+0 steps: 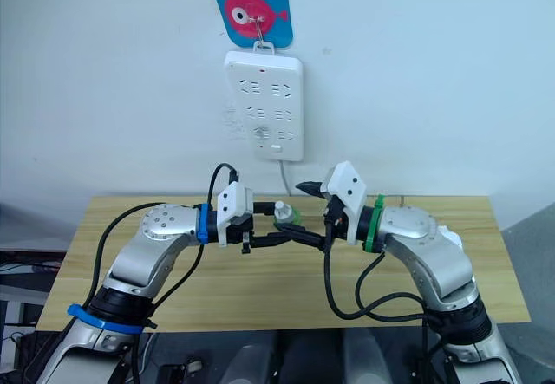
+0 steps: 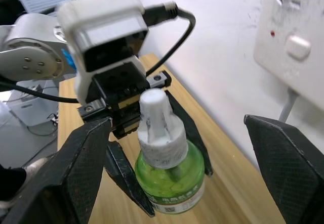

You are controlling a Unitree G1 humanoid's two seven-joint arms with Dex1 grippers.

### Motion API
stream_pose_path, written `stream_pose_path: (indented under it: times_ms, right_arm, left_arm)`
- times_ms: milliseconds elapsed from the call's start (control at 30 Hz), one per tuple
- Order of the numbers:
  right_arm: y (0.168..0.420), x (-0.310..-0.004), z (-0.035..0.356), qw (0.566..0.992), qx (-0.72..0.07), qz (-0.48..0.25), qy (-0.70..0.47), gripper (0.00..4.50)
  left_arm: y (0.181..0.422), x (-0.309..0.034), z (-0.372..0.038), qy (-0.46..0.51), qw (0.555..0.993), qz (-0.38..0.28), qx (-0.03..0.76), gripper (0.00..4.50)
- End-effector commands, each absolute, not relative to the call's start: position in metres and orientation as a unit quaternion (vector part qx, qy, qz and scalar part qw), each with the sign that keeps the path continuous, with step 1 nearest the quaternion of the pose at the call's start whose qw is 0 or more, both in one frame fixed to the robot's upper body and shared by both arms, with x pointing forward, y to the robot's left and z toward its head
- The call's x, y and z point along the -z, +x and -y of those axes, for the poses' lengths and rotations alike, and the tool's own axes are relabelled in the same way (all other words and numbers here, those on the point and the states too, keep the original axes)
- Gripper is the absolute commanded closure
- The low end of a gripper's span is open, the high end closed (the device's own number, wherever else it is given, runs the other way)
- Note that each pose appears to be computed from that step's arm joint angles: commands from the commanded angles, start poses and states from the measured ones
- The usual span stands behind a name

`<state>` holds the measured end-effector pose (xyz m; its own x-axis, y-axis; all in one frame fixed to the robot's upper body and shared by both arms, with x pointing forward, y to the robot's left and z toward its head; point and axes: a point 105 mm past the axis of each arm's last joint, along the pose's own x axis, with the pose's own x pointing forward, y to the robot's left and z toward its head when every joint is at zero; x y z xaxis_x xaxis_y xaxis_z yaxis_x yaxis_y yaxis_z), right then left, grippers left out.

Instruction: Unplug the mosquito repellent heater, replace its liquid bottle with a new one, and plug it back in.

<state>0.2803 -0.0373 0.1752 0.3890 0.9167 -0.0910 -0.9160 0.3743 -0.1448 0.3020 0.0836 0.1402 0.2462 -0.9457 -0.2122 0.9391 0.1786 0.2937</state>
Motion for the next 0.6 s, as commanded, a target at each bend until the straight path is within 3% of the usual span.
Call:
stream_pose_path:
  times_ms: [33,333,500,600]
  right_arm:
    - [0.275,-0.181,0.033,0.825,-0.556,0.021,-0.094,0.48]
    - [0.270,-0.191,0.029,0.815,-0.572,0.040,-0.083,3.41]
    - [0.268,-0.191,0.027,0.800,-0.593,0.042,-0.083,3.40]
    - [0.258,-0.196,0.019,0.736,-0.667,0.054,-0.103,3.40]
  left_arm:
    - [0.300,-0.150,-0.079,0.188,0.763,0.032,0.617,2.26]
    - [0.296,-0.147,-0.079,0.184,0.763,0.030,0.619,2.26]
    - [0.293,-0.146,-0.080,0.183,0.762,0.027,0.621,2.26]
    - [0.285,-0.146,-0.076,0.173,0.749,0.026,0.639,2.26]
